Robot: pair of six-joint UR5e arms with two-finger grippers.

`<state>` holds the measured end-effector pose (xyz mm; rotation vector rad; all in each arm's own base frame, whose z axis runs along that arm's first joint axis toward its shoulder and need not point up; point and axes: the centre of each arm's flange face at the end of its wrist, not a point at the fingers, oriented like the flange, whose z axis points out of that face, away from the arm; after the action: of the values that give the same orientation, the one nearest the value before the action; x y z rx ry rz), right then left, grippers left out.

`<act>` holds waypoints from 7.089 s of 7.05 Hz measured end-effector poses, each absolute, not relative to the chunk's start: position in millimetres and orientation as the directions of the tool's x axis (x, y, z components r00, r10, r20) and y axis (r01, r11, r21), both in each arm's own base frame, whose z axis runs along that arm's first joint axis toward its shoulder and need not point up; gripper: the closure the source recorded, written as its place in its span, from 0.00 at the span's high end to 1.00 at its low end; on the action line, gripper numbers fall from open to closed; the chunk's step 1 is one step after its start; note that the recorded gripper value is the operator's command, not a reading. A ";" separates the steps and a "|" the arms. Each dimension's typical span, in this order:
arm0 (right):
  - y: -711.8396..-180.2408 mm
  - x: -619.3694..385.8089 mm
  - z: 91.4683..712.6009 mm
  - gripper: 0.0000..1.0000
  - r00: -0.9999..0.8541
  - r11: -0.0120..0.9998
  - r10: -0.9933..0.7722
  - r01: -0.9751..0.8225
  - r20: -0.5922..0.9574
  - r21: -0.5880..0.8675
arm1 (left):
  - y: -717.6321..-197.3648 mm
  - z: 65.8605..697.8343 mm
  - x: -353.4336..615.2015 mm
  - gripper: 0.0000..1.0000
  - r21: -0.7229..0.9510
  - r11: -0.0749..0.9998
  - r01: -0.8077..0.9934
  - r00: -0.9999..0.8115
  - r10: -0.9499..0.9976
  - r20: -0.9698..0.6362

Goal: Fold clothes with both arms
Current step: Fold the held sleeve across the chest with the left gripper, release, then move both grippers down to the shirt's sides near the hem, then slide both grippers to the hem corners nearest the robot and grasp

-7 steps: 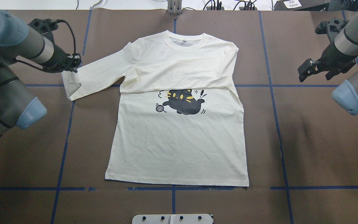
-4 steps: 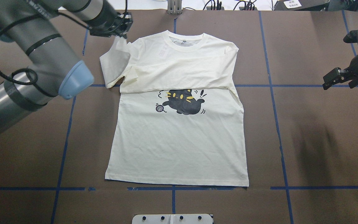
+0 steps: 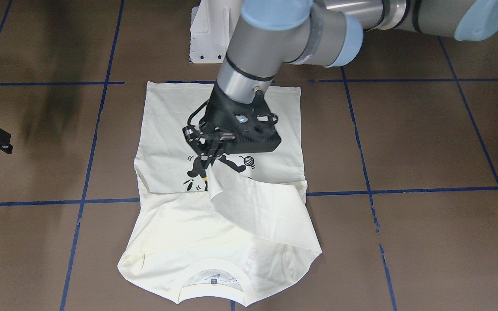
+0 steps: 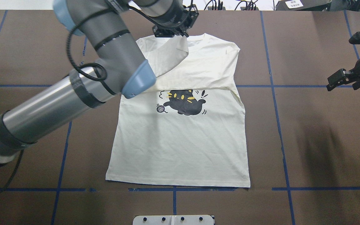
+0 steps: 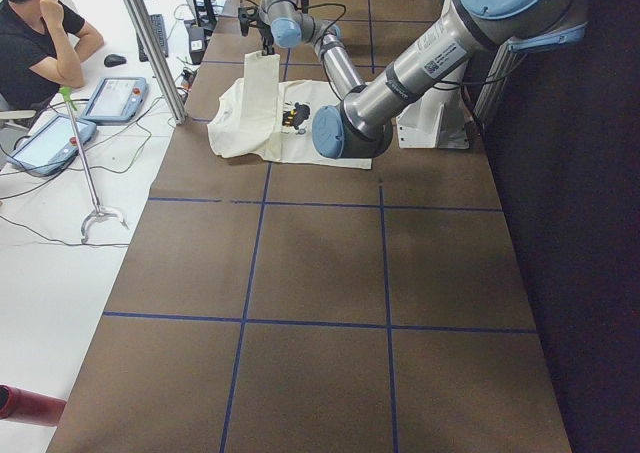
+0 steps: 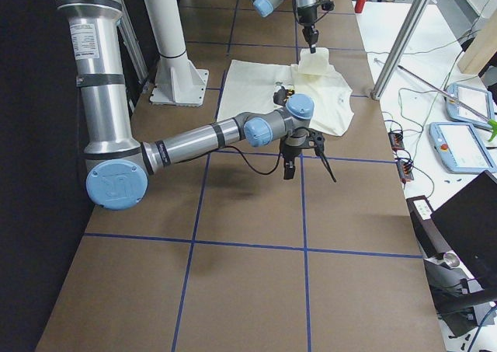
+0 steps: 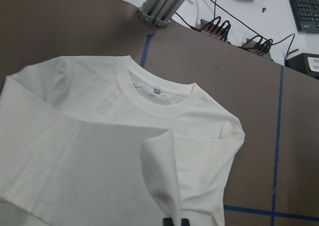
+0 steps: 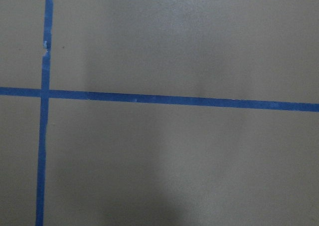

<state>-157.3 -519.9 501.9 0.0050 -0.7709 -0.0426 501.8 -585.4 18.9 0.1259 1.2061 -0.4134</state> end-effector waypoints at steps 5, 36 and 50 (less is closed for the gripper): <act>-525.5 -160.6 503.6 1.00 0.717 0.999 -0.038 0.038 0.696 0.016 | -521.1 17.8 701.1 1.00 -0.091 0.877 0.473 0.261 -0.237 -0.936; -240.0 -466.7 358.7 0.00 0.675 0.986 0.156 -0.147 0.721 -0.077 | -430.1 238.8 414.1 1.00 0.178 0.966 0.190 0.527 0.053 -0.848; -258.0 -450.1 342.2 0.00 0.639 0.979 0.178 -0.193 0.748 -0.068 | -254.3 350.4 502.1 0.62 -0.258 0.934 0.248 0.612 -0.358 -0.705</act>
<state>-450.1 -258.0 342.2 0.0191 -0.8518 0.2115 502.1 -254.3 350.4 -0.1394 0.8425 -0.3506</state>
